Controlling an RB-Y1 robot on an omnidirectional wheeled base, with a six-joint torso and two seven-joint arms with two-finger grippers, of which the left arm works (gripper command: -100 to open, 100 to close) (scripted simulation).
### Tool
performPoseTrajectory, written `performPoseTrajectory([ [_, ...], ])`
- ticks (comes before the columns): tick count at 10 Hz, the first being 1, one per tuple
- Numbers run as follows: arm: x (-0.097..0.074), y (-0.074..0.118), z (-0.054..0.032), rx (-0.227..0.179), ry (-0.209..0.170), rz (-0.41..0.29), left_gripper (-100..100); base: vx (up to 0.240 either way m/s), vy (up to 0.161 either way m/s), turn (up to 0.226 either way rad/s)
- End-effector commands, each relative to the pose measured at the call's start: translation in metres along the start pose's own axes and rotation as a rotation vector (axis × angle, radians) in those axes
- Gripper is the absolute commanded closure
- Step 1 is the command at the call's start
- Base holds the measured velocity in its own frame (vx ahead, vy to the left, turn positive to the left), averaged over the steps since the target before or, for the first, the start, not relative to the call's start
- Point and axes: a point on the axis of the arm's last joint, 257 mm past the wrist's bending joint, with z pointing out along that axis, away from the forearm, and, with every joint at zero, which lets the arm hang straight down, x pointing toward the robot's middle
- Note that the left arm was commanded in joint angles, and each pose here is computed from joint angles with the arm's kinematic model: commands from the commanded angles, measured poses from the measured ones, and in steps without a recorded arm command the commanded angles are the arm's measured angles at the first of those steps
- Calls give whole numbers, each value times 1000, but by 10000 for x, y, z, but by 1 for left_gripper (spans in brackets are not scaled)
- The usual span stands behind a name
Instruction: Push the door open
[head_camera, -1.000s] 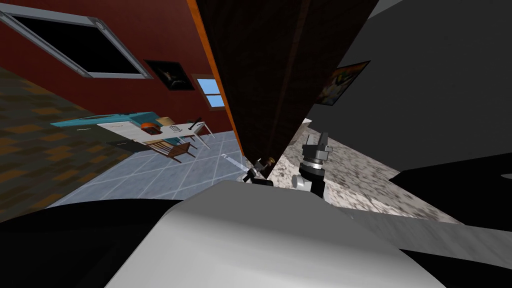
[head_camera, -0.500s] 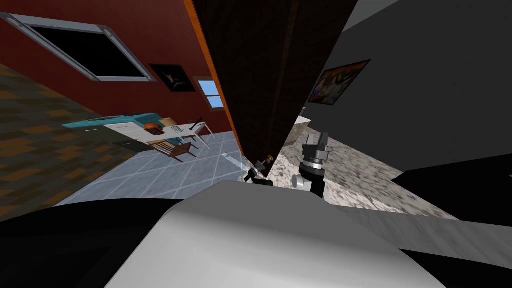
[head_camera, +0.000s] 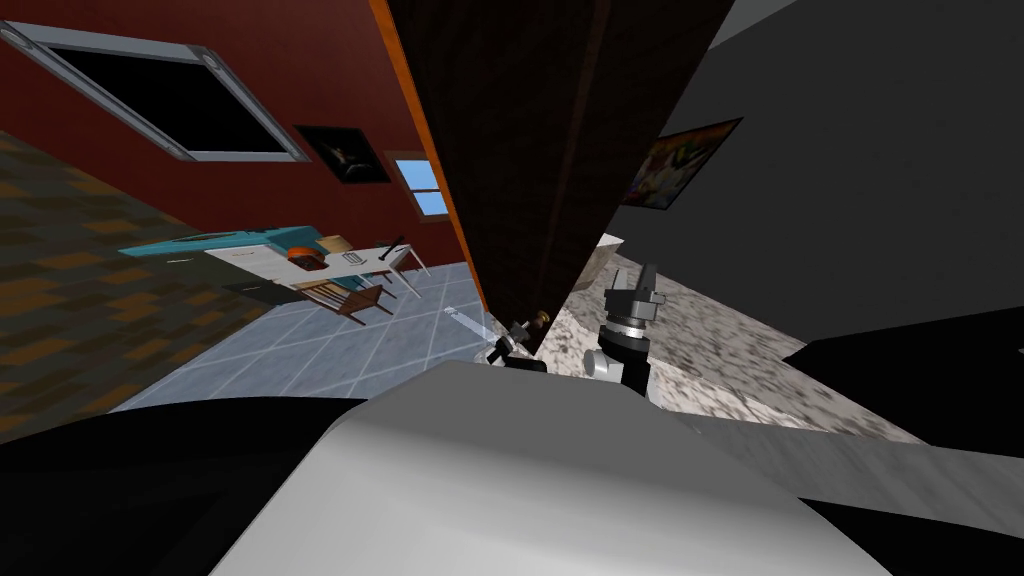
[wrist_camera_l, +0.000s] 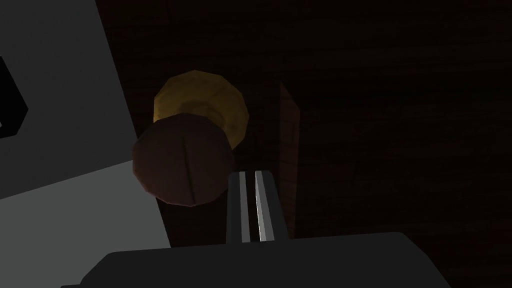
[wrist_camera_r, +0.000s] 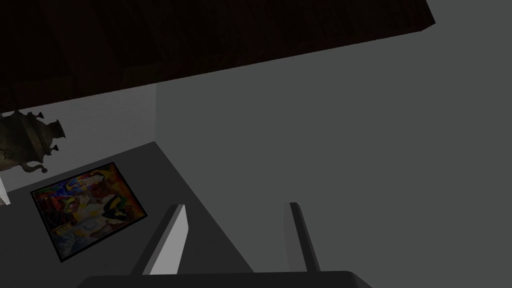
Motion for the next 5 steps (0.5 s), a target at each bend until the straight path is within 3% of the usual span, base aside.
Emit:
performPoseTrajectory([
  [1,40,109,-74,-13,12,14,-100,-14,198,-49],
  [3,85,253,-191,-45,25,27,-100,-60,194,-87],
  [5,47,265,-207,-77,17,12,-100,-157,118,-100],
])
